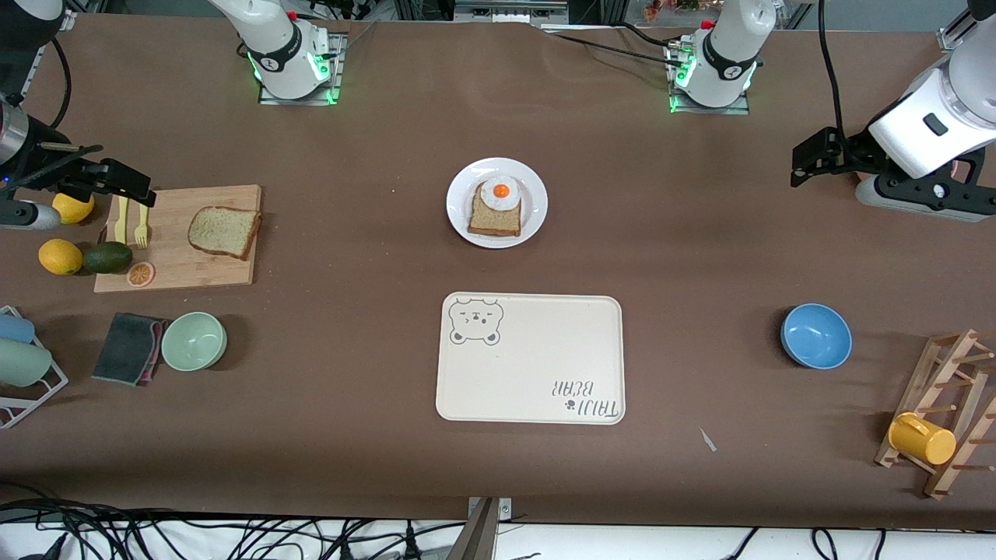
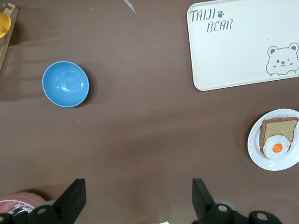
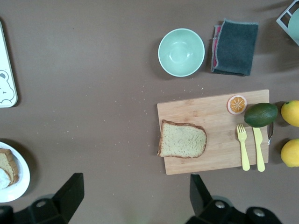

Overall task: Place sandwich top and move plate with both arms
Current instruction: 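Move the right gripper toward the bread slice on the cutting board, then lower the right gripper onto the bread slice edge and grasp it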

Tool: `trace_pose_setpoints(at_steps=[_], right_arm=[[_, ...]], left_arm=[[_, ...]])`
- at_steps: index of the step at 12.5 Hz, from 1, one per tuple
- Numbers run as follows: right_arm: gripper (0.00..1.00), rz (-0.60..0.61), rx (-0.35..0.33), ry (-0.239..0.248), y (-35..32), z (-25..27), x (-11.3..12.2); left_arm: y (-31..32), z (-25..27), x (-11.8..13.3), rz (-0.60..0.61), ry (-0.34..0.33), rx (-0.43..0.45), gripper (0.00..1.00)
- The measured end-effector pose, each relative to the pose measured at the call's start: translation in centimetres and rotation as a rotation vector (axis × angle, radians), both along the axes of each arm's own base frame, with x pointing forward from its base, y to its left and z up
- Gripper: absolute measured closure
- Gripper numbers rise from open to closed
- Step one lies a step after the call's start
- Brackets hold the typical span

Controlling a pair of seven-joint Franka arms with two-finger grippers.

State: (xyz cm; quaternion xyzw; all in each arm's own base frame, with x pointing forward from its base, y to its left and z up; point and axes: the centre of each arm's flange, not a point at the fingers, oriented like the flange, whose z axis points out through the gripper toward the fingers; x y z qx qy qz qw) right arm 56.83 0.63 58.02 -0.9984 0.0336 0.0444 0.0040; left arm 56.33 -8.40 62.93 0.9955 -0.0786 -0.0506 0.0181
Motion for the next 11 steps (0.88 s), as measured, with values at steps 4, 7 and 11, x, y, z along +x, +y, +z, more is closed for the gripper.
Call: trace_pose_setpoints(at_steps=[4, 7, 11], right_arm=[[0.00, 0.001, 0.000, 0.004, 0.1, -0.5, 0.0], [0.00, 0.002, -0.005, -0.004, 0.1, -0.9, 0.2], [0.00, 0.005, -0.013, 0.002, 0.1, -3.0, 0.2]], left_arm=[[-0.2, 0.0, 0.0, -0.004, 0.000, 0.000, 0.00], [-0.2, 0.0, 0.0, -0.003, 0.000, 0.000, 0.00], [-0.2, 0.0, 0.0, -0.003, 0.000, 0.000, 0.00]])
